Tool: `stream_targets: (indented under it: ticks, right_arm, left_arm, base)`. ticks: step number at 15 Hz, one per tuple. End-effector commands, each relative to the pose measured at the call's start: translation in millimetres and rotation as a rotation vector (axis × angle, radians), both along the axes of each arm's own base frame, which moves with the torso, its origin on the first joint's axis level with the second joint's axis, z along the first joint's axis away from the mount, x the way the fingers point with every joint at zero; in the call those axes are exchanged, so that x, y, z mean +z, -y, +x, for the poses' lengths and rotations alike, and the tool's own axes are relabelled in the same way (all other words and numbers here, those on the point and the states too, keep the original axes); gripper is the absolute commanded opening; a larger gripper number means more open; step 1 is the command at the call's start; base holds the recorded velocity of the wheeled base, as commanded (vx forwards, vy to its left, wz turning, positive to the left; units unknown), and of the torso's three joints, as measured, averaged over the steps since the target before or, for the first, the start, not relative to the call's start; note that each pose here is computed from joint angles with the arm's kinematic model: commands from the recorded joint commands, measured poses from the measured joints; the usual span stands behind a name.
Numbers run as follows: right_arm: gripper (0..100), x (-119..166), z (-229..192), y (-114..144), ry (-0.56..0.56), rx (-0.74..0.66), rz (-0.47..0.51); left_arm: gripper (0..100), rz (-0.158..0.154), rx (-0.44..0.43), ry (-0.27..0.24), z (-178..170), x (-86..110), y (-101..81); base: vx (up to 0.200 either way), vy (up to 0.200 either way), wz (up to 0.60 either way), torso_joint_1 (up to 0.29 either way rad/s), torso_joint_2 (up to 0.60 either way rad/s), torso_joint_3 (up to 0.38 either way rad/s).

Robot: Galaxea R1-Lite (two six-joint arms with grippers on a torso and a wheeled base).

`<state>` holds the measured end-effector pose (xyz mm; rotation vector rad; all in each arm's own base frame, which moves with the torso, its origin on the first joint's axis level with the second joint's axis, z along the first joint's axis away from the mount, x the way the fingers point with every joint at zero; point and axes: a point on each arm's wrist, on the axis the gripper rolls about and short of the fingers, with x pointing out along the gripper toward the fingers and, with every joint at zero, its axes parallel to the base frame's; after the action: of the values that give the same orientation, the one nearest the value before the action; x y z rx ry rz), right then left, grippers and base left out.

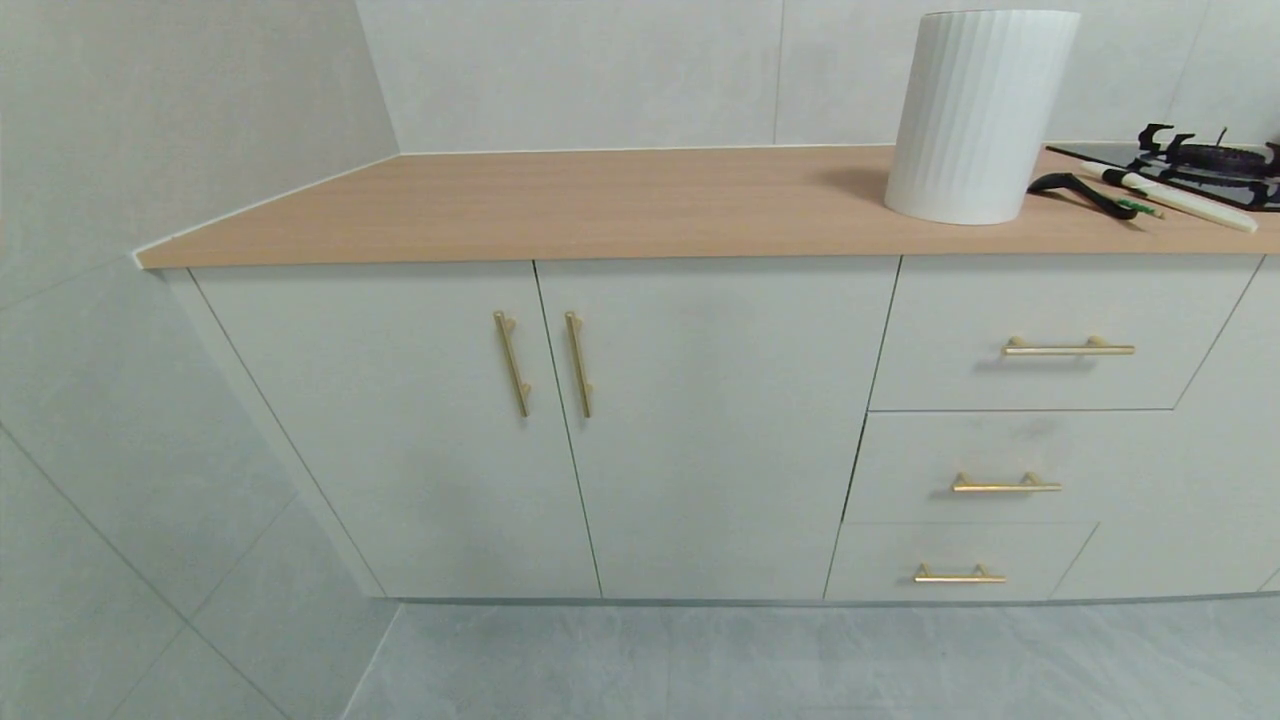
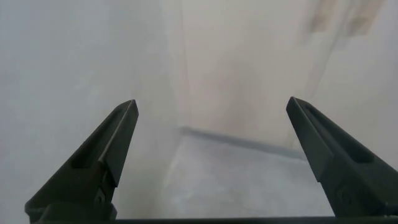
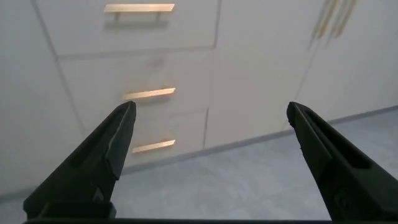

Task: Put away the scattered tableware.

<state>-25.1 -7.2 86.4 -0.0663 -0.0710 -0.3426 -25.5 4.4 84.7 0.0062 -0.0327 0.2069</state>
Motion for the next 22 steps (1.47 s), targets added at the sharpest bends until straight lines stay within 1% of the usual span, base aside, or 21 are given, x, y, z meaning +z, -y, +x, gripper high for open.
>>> stream_targets:
  ticks: [1, 2, 5, 6, 7, 8, 9, 11, 15, 16, 18, 20, 22]
  right_arm:
    - [100, -5.0, 1.3, -1.3, -0.025, 0.068, 0.016]
    - [100, -5.0, 1.4, -1.6, -0.026, 0.085, 0.013]
    - [100, -5.4, 1.9, -3.1, -0.028, 0.16, 0.009]
    - [100, -5.2, 2.1, -5.3, -0.031, 0.254, 0.003]
    - [100, -8.0, 2.4, -7.4, -0.056, 0.348, -0.002]
    - [100, -11.0, 3.5, -7.7, -0.109, 0.371, 0.016]
    - [100, -9.9, 4.2, -7.6, -0.102, 0.375, 0.036]
    - [100, -10.8, 2.4, -7.6, -0.078, 0.366, 0.038]
    - [100, -10.9, 2.3, -7.3, -0.074, 0.351, 0.052]
    - [100, -10.4, 2.2, -7.3, -0.072, 0.351, 0.052]
    - [100, -10.9, 2.3, -7.3, -0.074, 0.353, 0.052]
    - [100, -10.4, 2.2, -7.4, -0.072, 0.353, 0.05]
    - [100, -10.9, 2.3, -7.3, -0.074, 0.354, 0.051]
  left_arm:
    - [100, -0.011, -0.115, -0.012, 2.6, -7.2, 2.6]
    - [100, -0.004, -0.147, -0.036, 2.7, -9.5, 3.3]
    - [100, -0.006, -0.15, -0.033, 2.7, -9.2, 3.4]
    - [100, -0.004, -0.152, -0.031, 2.7, -9.0, 3.4]
    - [100, -0.004, -0.152, -0.031, 2.7, -9.0, 3.4]
    - [100, -0.005, -0.15, -0.031, 2.7, -9.0, 3.4]
    - [100, -0.013, -0.15, -0.029, 2.7, -8.9, 3.4]
    - [100, -0.013, -0.15, -0.03, 2.7, -9.0, 3.4]
    - [100, -0.013, -0.15, -0.029, 2.7, -8.9, 3.4]
    - [100, -0.008, -0.15, -0.029, 2.7, -8.9, 3.4]
    - [100, -0.012, -0.15, -0.03, 2.7, -9.0, 3.4]
    - [100, -0.004, -0.152, -0.031, 2.7, -9.0, 3.4]
    - [100, -0.004, -0.152, -0.031, 2.7, -9.0, 3.4]
  base:
    - [0.0, 0.0, 0.0, 0.0, 0.0, 0.0]
    - [0.0, 0.0, 0.0, 0.0, 0.0, 0.0]
    - [0.0, 0.0, 0.0, 0.0, 0.0, 0.0]
    - [0.0, 0.0, 0.0, 0.0, 0.0, 0.0]
    - [0.0, 0.0, 0.0, 0.0, 0.0, 0.0]
    - [0.0, 0.0, 0.0, 0.0, 0.0, 0.0]
    - [0.0, 0.0, 0.0, 0.0, 0.0, 0.0]
    - [0.0, 0.0, 0.0, 0.0, 0.0, 0.0]
    - [0.0, 0.0, 0.0, 0.0, 0.0, 0.0]
    - [0.0, 0.0, 0.0, 0.0, 0.0, 0.0]
    - [0.0, 0.0, 0.0, 0.0, 0.0, 0.0]
    - [0.0, 0.0, 0.0, 0.0, 0.0, 0.0]
    - [0.0, 0.0, 0.0, 0.0, 0.0, 0.0]
